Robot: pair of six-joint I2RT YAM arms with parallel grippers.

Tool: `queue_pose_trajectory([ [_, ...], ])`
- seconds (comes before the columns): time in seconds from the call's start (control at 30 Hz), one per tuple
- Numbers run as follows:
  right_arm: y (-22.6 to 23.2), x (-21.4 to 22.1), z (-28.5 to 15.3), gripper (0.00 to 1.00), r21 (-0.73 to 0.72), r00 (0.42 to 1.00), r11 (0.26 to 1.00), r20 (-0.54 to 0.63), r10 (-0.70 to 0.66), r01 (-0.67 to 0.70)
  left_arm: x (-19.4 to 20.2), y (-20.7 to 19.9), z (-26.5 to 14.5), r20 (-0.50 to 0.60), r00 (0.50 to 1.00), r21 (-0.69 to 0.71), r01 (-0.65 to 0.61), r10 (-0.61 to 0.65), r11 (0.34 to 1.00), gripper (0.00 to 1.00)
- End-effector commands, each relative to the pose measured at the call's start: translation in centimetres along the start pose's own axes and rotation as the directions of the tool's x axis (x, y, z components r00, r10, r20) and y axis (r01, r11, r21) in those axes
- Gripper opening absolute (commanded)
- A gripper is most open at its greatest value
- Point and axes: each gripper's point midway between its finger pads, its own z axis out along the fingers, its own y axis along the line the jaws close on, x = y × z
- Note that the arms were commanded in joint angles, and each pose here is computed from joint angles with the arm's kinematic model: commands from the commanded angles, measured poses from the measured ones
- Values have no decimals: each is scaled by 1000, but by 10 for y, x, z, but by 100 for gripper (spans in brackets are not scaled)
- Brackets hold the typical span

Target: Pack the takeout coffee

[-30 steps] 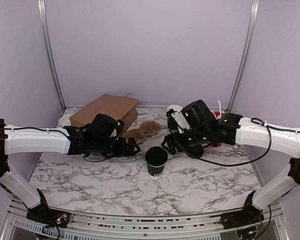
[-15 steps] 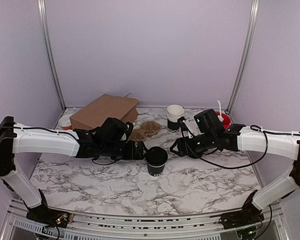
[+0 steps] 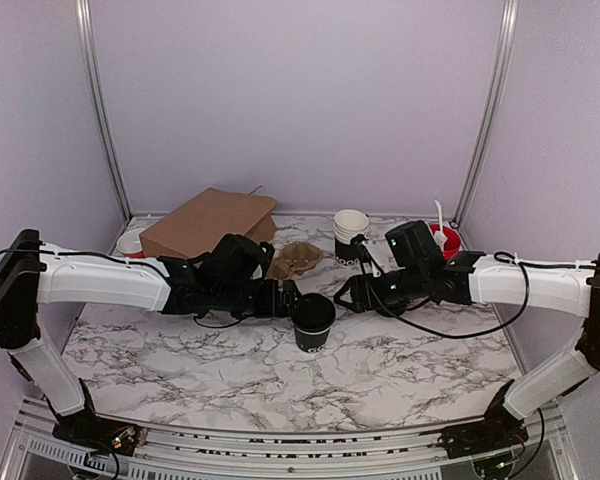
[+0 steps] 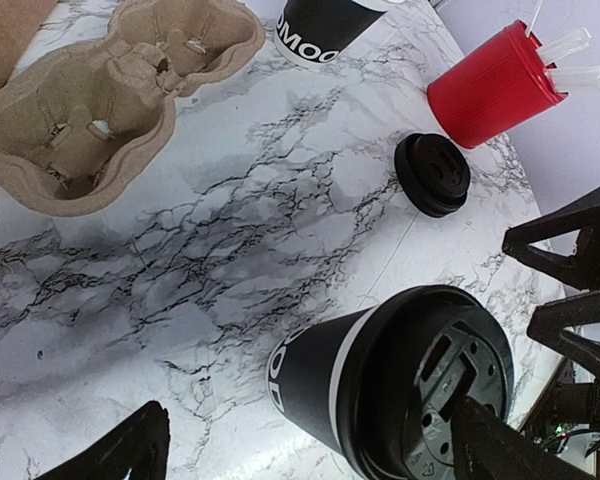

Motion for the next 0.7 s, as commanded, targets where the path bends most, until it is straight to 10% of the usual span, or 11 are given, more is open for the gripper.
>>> queue_pose_trajectory([
  [0.0,-2,6,9,61,-7,1000,1000,-9,19,-19,-6,-7,4,21,1000,4,-4,4,1000,99],
  [0.67,13,-3,-6,59,25,1000,1000,26,-11,11,11,4,14,-20,1000,-28,1,-1,1000,99],
])
